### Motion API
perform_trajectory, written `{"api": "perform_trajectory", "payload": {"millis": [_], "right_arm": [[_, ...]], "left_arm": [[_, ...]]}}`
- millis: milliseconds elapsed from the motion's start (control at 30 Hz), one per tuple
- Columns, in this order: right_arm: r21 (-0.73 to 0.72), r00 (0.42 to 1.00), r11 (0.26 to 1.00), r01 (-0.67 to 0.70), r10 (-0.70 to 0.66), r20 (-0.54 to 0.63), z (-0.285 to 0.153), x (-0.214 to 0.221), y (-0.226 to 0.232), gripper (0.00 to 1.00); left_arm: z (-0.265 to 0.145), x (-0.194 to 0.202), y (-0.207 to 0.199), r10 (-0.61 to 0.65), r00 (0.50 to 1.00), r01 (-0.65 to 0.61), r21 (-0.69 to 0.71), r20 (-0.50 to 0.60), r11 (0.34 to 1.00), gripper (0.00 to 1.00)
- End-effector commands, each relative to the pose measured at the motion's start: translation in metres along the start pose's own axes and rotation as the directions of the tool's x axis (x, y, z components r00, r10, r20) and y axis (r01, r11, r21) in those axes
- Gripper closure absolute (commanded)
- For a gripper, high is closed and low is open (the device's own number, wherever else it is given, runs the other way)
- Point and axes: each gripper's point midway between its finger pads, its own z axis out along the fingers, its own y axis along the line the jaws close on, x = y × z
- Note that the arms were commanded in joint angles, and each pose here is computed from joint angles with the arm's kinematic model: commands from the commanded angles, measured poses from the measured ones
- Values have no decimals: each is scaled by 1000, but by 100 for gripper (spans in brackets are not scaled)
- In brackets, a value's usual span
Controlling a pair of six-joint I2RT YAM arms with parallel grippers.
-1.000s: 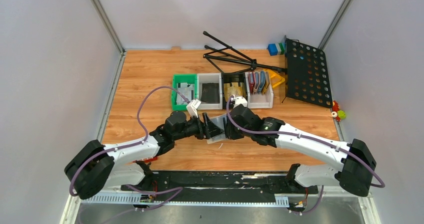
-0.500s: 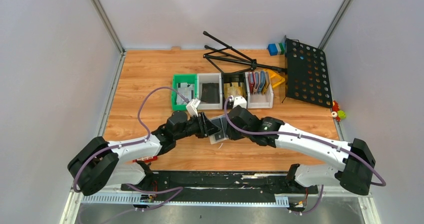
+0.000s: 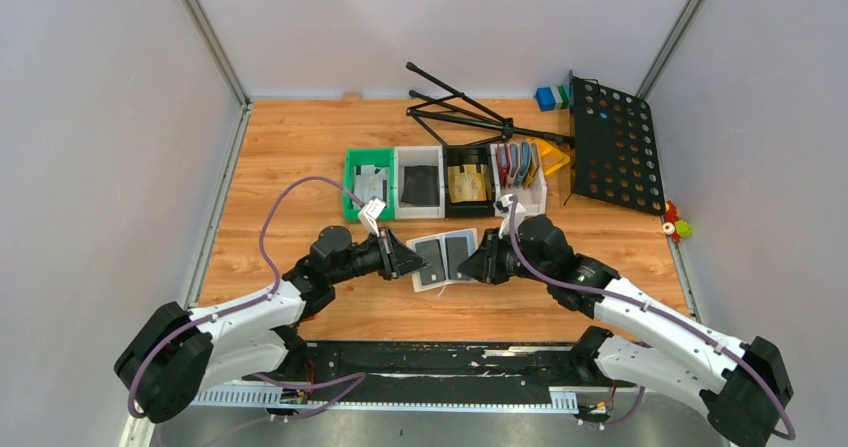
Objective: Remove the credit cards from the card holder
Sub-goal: Remove the credit card from the card holder.
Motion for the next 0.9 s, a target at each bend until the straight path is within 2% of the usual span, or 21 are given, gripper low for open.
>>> {"api": "perform_trajectory", "payload": {"millis": [0, 200, 300, 367, 500, 667, 800, 867], "right_arm": [[-114, 998, 992, -61, 63, 13, -3, -2, 0, 77], [49, 997, 996, -71, 71, 9, -7, 3, -35, 51], [148, 998, 988, -54, 51, 23, -18, -2, -48, 43], [141, 999, 989, -39, 35, 32, -24, -4, -45, 42], [41, 998, 998, -38, 36, 49, -25, -5, -28, 43], [-212, 998, 976, -51, 56, 17, -15, -2, 12, 57], [-279, 996, 956, -93, 92, -14, -9, -4, 25, 71], [-321, 995, 942, -97, 98, -12, -8, -8, 33, 74]], "left_arm": [[-7, -1, -12, 71, 997, -70, 35, -23, 997, 99], [-5, 10, 0, 61, 996, -61, 14, -67, 998, 100], [-2, 13, 4, 56, 995, -55, 15, -78, 998, 100], [-1, 16, 9, 50, 995, -49, 11, -84, 999, 100], [2, 20, 9, 33, 995, -30, 34, -96, 999, 100], [2, 17, -16, 15, 995, 1, 161, -96, 987, 100], [-2, 15, -38, 5, 995, 20, 256, -99, 967, 100], [-5, 13, -46, 4, 996, 23, 289, -95, 957, 100]]}}
